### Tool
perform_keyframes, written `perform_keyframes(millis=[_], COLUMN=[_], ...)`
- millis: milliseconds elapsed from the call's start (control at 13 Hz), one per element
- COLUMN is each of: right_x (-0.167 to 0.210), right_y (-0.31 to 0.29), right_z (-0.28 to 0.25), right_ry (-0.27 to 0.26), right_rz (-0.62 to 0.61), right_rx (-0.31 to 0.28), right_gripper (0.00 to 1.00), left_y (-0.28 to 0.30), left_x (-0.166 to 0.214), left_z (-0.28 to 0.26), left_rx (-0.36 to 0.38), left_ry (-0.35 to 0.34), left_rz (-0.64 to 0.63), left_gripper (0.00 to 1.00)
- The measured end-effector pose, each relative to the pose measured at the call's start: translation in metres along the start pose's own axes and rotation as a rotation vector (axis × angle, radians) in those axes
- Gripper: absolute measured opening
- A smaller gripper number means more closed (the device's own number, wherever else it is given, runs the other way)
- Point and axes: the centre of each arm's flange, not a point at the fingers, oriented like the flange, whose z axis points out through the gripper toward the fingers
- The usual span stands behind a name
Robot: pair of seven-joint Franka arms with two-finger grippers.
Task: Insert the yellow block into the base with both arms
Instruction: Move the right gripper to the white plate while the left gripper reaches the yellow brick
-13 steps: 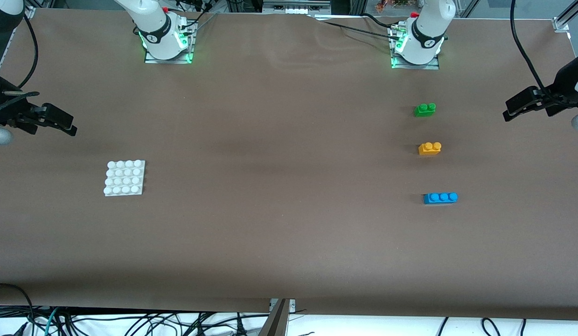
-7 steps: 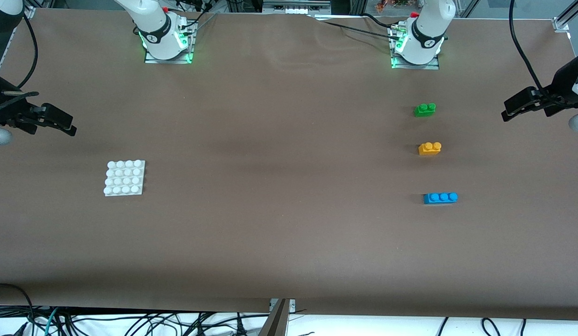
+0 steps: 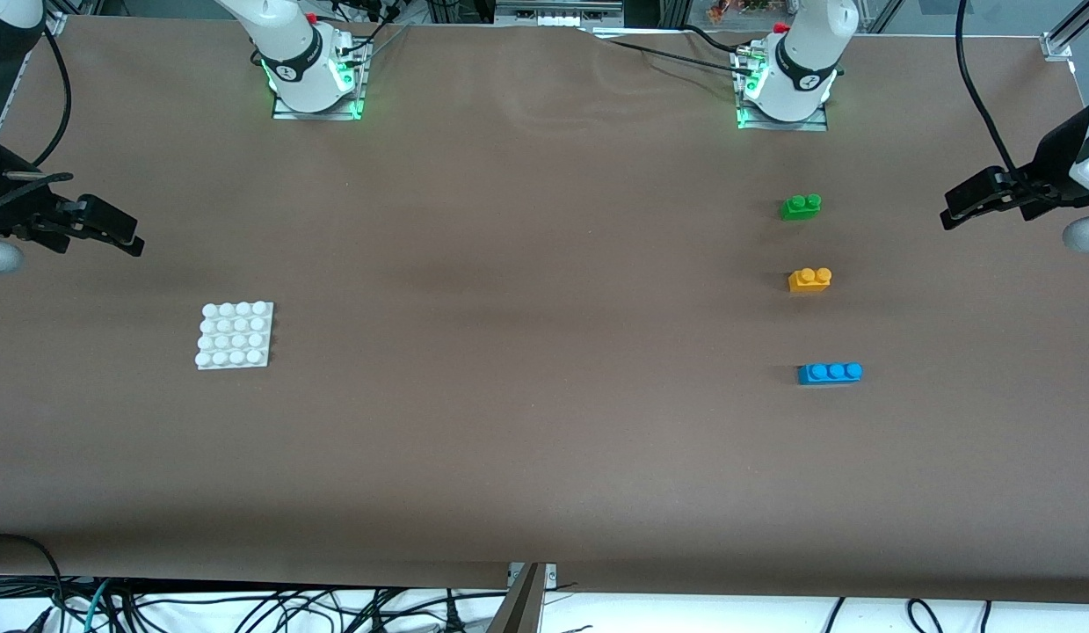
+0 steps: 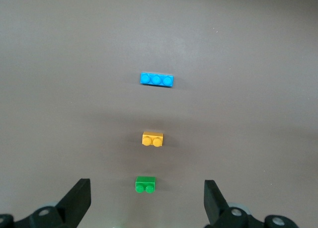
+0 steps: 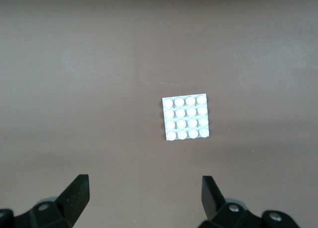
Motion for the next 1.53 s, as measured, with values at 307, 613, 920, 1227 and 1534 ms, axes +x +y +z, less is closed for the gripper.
perform_keyframes(millis=[307,613,920,1227,1534], right_x=[0.000,0.001,0.009,0.025,0.038], right_y=[0.000,0.002,0.009,0.030,0.048], right_z=[0.000,0.001,0.022,0.074,0.131], right_ry=[0.000,-0.001,-0.034,-0.122,-0.141], right_rz=[0.000,-0.002,-0.007,0.022,0.043], right_rx=[0.000,-0.022,-0.094,-0.113,-0.122], right_gripper=[1.00,1.00,1.00,1.00,1.00], left_y=[0.001,0.002,0.002,0.008,0.013], left_x=[0.000,0.000,0.000,-0.001,-0.009], left_z=[0.000,0.002,0.014,0.057,0.097], left_rx=[0.000,0.001,0.006,0.003,0.005], left_ry=[0.000,-0.007,-0.029,0.001,0.002], left_rz=[0.002,0.003,0.004,0.013,0.025], left_gripper=[1.00,1.00,1.00,1.00,1.00])
